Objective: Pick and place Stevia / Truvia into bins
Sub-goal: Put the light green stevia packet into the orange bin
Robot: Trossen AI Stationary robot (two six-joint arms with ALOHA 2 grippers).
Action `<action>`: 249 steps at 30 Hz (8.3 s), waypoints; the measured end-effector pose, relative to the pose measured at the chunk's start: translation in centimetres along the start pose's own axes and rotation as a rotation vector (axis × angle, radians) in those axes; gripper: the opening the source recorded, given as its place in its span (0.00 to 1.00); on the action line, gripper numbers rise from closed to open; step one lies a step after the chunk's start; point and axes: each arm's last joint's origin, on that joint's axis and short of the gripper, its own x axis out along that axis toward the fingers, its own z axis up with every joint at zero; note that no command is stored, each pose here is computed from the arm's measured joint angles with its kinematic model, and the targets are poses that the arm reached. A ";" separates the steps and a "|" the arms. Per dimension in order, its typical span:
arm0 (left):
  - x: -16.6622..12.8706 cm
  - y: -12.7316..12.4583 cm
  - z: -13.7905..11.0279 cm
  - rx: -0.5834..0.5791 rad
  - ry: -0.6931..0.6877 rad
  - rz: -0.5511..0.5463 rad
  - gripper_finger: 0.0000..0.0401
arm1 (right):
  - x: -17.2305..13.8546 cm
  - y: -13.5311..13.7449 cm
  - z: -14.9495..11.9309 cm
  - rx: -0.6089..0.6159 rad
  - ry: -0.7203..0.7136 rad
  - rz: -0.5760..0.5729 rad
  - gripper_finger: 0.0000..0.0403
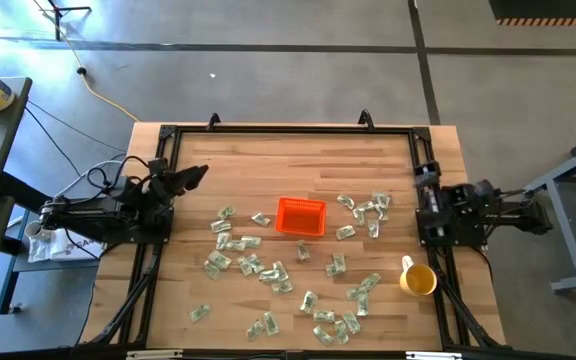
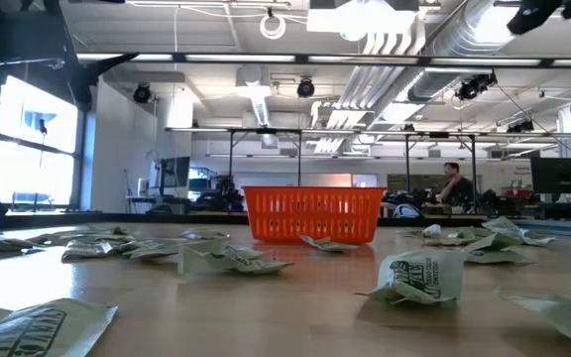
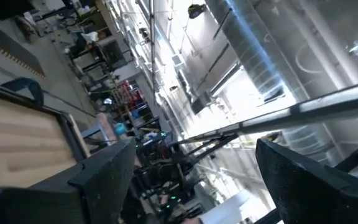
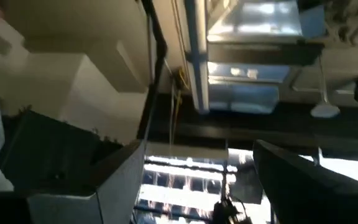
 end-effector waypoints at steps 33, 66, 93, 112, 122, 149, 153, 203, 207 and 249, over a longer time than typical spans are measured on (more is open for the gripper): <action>0.0 0.6 -0.2 0.059 0.004 0.069 0.91 | -0.5 -2.0 0.1 0.506 -0.166 -0.705 0.72; -0.1 1.4 -0.7 0.087 0.050 0.151 0.91 | 3.7 -4.5 -11.9 0.727 1.408 -1.220 0.72; -0.1 1.5 -0.7 0.091 0.059 0.158 0.91 | 3.0 -8.3 -20.1 0.670 1.765 -1.246 0.32; -0.2 1.7 -0.8 0.098 0.068 0.173 0.91 | 3.7 -7.8 -19.1 0.717 1.742 -1.181 0.01; -0.2 1.7 -0.8 0.098 0.067 0.172 0.91 | 8.4 -7.9 -15.9 0.808 1.365 -0.969 0.01; -0.3 2.1 -1.0 0.117 0.091 0.211 0.91 | 15.2 -5.6 -17.1 0.459 1.373 -0.658 0.17; -0.3 2.1 -1.0 0.116 0.094 0.209 0.91 | 16.7 -6.8 -16.1 0.336 1.354 -0.724 0.20; 13.5 7.5 -9.5 0.978 1.353 0.434 0.61 | 13.8 -5.7 -14.6 0.315 1.812 -0.808 0.59; 13.6 8.7 -10.1 1.053 1.387 0.436 0.63 | 13.8 -5.5 -14.6 0.291 1.808 -0.814 0.59; 13.5 11.9 -11.8 1.139 1.481 0.416 0.43 | 13.8 -5.7 -14.6 0.287 1.778 -0.881 0.59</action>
